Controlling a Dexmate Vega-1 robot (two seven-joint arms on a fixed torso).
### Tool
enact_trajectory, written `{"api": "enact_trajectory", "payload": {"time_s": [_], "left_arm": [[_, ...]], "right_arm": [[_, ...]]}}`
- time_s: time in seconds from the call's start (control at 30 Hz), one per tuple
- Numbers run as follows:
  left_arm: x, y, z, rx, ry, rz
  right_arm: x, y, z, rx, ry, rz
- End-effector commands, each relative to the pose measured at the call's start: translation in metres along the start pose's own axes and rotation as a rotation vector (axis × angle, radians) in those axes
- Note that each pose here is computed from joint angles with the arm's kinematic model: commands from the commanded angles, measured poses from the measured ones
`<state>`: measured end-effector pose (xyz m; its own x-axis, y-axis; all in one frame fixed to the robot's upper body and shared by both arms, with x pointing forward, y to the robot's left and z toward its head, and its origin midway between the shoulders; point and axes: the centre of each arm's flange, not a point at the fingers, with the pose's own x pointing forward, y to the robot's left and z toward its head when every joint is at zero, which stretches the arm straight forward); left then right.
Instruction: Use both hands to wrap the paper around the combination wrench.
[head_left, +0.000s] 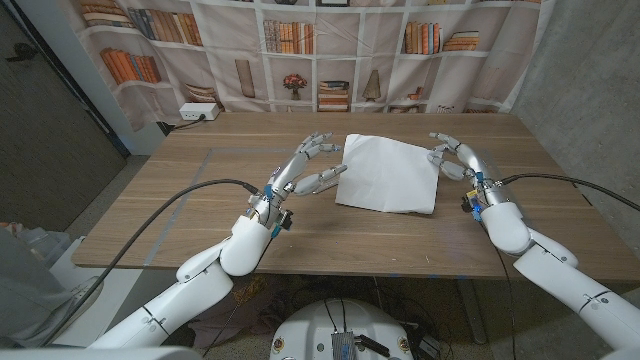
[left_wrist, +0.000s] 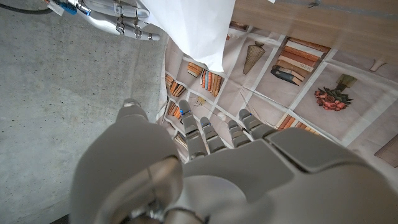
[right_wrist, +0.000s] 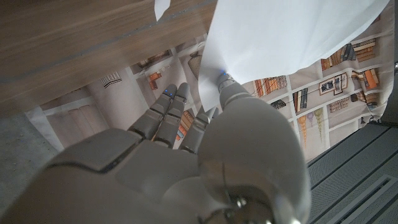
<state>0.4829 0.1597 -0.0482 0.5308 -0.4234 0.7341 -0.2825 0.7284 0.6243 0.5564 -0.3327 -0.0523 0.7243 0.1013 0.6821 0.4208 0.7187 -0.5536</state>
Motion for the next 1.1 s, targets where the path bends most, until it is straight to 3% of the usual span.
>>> {"api": "enact_trajectory", "payload": {"time_s": [0.03,0.37,0.73,1.1], "left_arm": [[0.009,-0.012,-0.005,0.04,0.019,-0.045],[0.027,-0.041,-0.005,-0.021,0.003,-0.199],[0.038,-0.049,-0.004,-0.033,-0.012,-0.244],[0.061,-0.062,-0.005,-0.056,-0.052,-0.307]], "right_arm": [[0.003,0.017,-0.004,-0.058,0.025,-0.056],[0.003,0.02,-0.002,-0.044,0.008,-0.12],[-0.004,0.017,0.001,-0.003,-0.05,-0.117],[-0.014,0.012,0.013,0.05,-0.076,-0.136]]}}
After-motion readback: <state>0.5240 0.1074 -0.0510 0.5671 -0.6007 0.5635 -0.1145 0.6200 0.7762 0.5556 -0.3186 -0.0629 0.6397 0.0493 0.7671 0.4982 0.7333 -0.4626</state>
